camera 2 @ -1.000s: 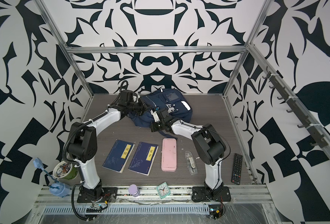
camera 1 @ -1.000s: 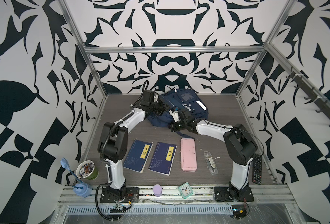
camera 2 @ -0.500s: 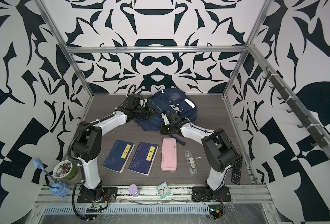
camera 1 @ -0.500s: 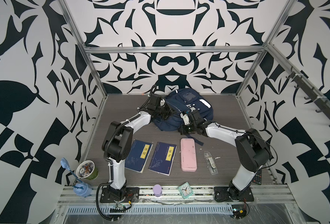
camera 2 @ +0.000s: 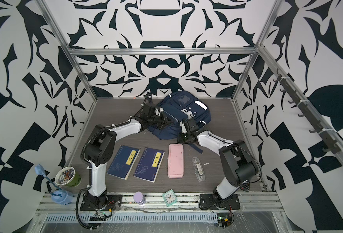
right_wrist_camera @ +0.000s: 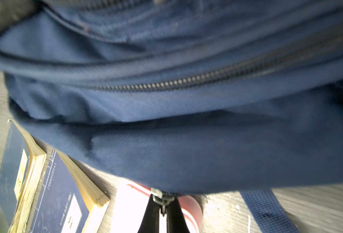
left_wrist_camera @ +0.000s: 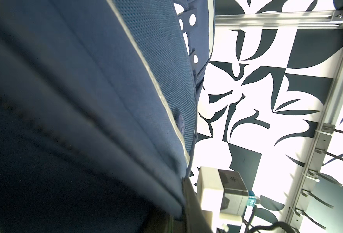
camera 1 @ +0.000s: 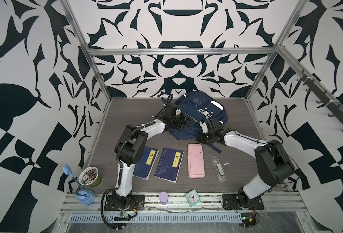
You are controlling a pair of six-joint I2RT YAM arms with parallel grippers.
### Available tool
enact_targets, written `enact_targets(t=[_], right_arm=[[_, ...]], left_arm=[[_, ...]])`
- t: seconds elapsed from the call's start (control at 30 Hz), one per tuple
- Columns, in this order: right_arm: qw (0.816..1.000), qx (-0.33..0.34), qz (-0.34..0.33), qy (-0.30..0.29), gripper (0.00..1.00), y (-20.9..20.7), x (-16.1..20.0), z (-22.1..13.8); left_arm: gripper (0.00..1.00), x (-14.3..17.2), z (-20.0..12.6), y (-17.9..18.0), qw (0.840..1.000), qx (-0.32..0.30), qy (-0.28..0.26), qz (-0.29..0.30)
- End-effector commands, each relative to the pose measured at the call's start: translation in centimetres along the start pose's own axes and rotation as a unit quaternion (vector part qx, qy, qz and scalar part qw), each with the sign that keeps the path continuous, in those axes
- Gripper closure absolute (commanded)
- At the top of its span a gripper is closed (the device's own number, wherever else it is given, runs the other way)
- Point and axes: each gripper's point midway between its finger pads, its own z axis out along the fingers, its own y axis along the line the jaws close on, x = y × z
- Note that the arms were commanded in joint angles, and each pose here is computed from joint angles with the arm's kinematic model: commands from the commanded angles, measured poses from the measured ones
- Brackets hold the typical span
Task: Pack books, pencil case, and school supplies into a backpack
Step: Unzip the student bag at the top-center of the table.
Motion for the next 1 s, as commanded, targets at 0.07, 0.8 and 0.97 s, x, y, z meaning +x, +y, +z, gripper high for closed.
enact_targets(t=[0.07,0.8,0.97], right_arm=[[1.000,-0.027,-0.012,-0.003,0.97,2.6,-0.7,-0.3],[0.998,-0.060,-0.022,-0.009,0.97,7.9,-2.5,2.0],[0.998,-0.050,-0.022,-0.009,0.97,6.9,-1.3,1.1]], left_arm=[[0.89,-0.6,0.6,-1.1,1.000,0.020,-0.010,0.011],[0.39,-5.0,-6.0,-2.2,0.996,-0.017,-0.063,0.056],[0.34,-7.4,-8.2,-1.6,0.990,-0.075,-0.069,0.097]])
